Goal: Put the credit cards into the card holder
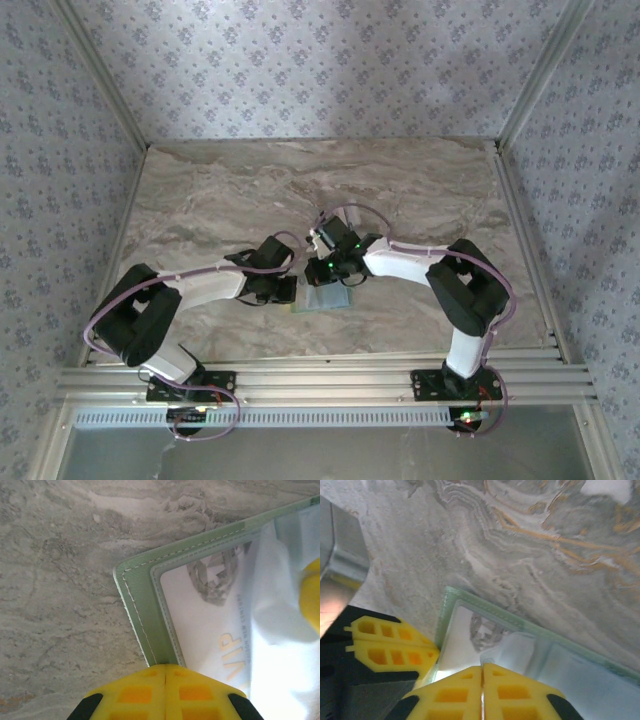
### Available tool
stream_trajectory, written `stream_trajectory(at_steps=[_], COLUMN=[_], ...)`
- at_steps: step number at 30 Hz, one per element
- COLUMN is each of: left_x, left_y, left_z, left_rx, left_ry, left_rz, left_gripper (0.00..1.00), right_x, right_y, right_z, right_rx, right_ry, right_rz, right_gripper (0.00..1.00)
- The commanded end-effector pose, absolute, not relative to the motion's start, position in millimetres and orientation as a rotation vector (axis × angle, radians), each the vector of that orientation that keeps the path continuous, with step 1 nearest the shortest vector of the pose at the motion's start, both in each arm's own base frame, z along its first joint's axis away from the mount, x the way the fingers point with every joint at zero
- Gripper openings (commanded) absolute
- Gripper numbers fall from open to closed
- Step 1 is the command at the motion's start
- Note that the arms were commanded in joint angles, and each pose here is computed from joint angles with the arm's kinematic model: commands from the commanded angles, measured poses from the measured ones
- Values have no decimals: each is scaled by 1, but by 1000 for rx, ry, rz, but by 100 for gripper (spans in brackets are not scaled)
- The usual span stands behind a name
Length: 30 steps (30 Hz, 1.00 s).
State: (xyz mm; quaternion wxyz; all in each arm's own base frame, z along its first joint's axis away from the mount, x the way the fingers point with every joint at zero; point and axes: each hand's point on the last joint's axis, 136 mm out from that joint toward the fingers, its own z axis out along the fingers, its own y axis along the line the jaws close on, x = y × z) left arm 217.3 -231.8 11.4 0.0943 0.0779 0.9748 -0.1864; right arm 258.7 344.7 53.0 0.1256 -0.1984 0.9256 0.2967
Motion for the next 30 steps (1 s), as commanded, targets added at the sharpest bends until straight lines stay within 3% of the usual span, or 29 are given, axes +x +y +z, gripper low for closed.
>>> stream_trajectory(at_steps=[1, 11, 19, 26, 30], left_x=[203, 205, 206, 206, 207], left_y=[-229, -228, -226, -224, -225], left_z=[-19, -10, -7, -3, -1], left_rx=[255, 182, 157, 145, 146], left_ry=[2971, 2945, 2936, 2923, 2914], left_rz=[-539, -683, -713, -730, -749], left_gripper=[6, 7, 7, 8, 8], right_x=[246, 244, 255, 259, 275], right_y=[359, 375, 363, 336, 306], right_z=[49, 61, 79, 81, 89], right_rx=[-537, -541, -536, -519, -458], right_ry=[2719, 2672, 2646, 2662, 2652], right_rz=[1070, 1220, 1148, 1023, 898], right_gripper=[15, 42, 61, 60, 48])
